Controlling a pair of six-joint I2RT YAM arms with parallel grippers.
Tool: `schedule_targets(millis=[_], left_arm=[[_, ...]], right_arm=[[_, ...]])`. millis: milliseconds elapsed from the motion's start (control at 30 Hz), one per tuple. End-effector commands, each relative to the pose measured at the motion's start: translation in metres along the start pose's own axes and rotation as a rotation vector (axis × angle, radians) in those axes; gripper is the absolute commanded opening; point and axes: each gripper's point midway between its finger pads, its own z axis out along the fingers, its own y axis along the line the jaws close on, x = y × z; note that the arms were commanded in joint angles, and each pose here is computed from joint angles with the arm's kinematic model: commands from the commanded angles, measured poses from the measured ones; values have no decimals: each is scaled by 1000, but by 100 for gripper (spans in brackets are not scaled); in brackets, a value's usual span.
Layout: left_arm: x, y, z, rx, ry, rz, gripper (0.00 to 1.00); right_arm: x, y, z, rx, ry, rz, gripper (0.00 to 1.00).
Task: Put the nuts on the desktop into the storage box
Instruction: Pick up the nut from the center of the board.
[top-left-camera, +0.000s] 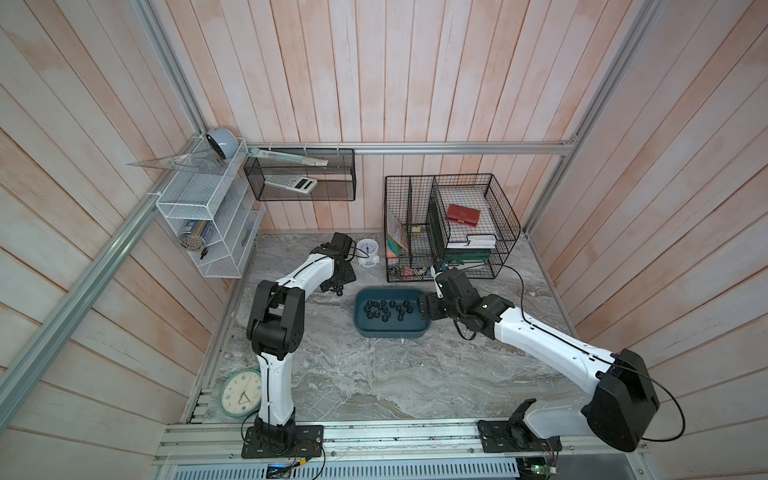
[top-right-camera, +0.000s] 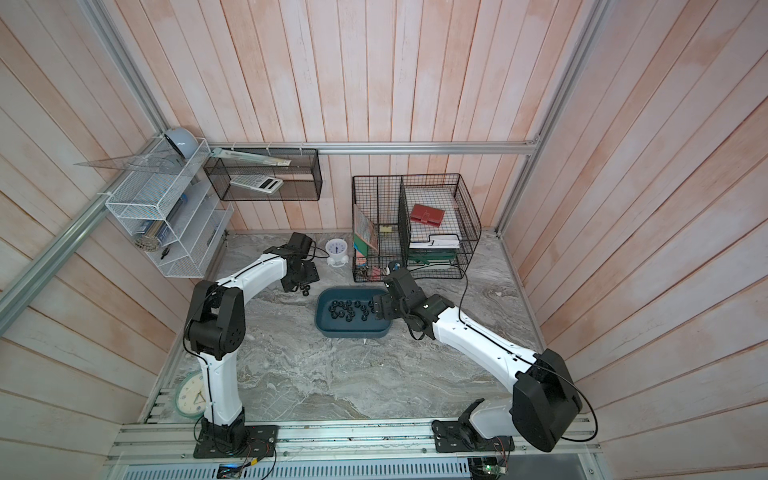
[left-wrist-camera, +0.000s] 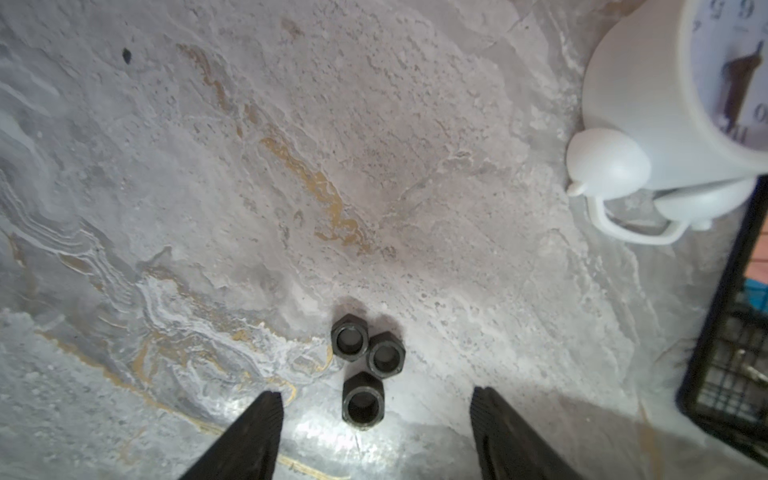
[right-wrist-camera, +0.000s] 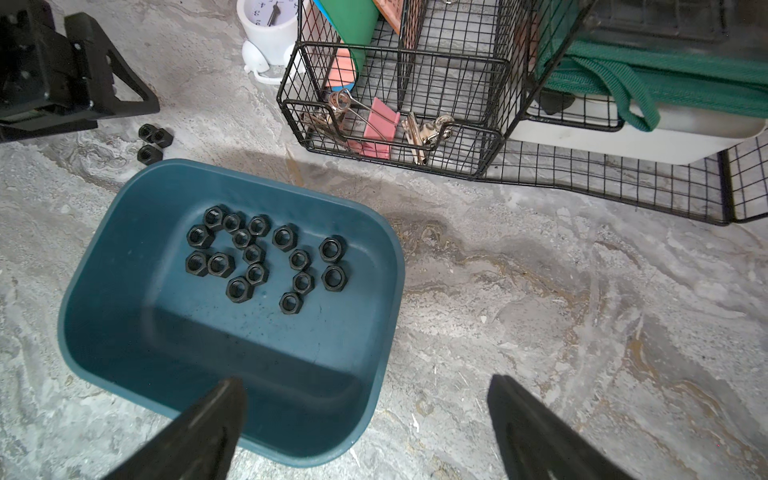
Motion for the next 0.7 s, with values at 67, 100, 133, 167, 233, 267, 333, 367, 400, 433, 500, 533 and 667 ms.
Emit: schedule_targets(millis=[67,100,133,167,233,267,333,367,400,433,500,533,667], left_arm=[[-5,5,18,6,21,-17,64],[-6,5,19,5,21,-18,63],[-7,7,21,2,21,-21,61],[-9,8,22,-2,19,-25,61],[-11,13,25,-8,17,-38,60],[-12,15,26,-8,17,-45,60],[-13,17,28,-11,19,-50,60],[-12,19,30,-15,21,-52,60],[-12,19,30,-13,24,-52,60],[-12,20,31,-14,26,-53,60],[-13,21,33,-14,25,-59,60],[-12,21,34,-14,28,-61,60],[-11,24,40,-21,37,-68,59]], right_arm=[[-8,-5,-3,29,-12,-3,98],[-9,-5,-3,32,-13,-3,98],[-8,-5,-3,33,-11,-4,98],[-8,-6,-3,34,-10,-3,98],[-8,-6,-3,36,-9,-3,98],[-9,-6,-3,35,-10,-4,98],[-9,-6,-3,36,-9,-3,98],[-8,-6,-2,37,-8,-2,98],[-9,-6,-2,38,-9,-2,98],[-9,-6,-2,37,-8,-2,98],[-9,-5,-2,37,-7,-2,98],[-9,-6,-1,36,-6,-2,98],[-9,-4,-1,33,-6,-2,98]])
